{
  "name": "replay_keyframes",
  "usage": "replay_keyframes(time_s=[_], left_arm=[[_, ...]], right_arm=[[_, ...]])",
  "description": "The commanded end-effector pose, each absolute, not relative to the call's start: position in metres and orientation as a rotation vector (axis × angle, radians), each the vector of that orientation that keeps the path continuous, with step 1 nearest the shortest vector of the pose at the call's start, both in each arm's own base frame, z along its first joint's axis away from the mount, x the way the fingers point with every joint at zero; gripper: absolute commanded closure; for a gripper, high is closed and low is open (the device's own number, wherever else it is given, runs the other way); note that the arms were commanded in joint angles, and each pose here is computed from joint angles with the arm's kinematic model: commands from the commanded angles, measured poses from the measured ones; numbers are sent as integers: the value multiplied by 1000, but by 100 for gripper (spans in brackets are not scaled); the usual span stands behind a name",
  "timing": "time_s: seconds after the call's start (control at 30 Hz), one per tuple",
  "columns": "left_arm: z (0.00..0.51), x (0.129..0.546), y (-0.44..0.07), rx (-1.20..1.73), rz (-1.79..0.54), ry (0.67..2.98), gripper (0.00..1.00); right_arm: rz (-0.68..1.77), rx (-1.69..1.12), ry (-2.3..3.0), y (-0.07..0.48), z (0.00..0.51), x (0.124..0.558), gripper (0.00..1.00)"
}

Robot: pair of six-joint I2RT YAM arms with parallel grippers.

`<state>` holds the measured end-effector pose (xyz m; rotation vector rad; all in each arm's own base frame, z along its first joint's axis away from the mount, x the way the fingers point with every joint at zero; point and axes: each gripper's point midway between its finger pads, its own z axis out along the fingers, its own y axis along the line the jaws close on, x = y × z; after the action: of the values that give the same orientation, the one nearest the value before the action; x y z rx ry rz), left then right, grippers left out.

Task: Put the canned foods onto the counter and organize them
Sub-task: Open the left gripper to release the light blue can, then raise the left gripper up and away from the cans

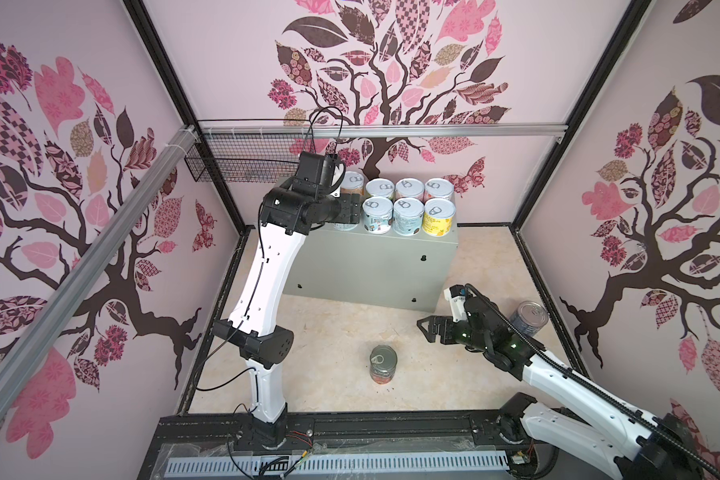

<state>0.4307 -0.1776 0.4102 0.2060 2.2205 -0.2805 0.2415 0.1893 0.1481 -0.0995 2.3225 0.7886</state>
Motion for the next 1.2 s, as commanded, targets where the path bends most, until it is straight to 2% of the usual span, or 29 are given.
replay_keyframes(time_s=[0.0, 0.33, 0.6, 0.87, 1.17], left_arm=[[429, 434, -178, 208, -279, 2152, 14], [454, 428, -177, 184, -315, 2079, 14], [489, 422, -155, 109, -368, 1978, 16], [492, 439, -138, 72, -418, 1953, 18], [489, 472, -143, 121, -454, 1898, 9]], right_arm=[[790, -122, 2322, 190, 148, 238, 0], [783, -122, 2323, 188, 148, 237, 0], [779, -124, 2328, 188, 148, 236, 0], [773, -119, 2339, 185, 144, 234, 0], [767, -127, 2378, 187, 132, 232, 0]])
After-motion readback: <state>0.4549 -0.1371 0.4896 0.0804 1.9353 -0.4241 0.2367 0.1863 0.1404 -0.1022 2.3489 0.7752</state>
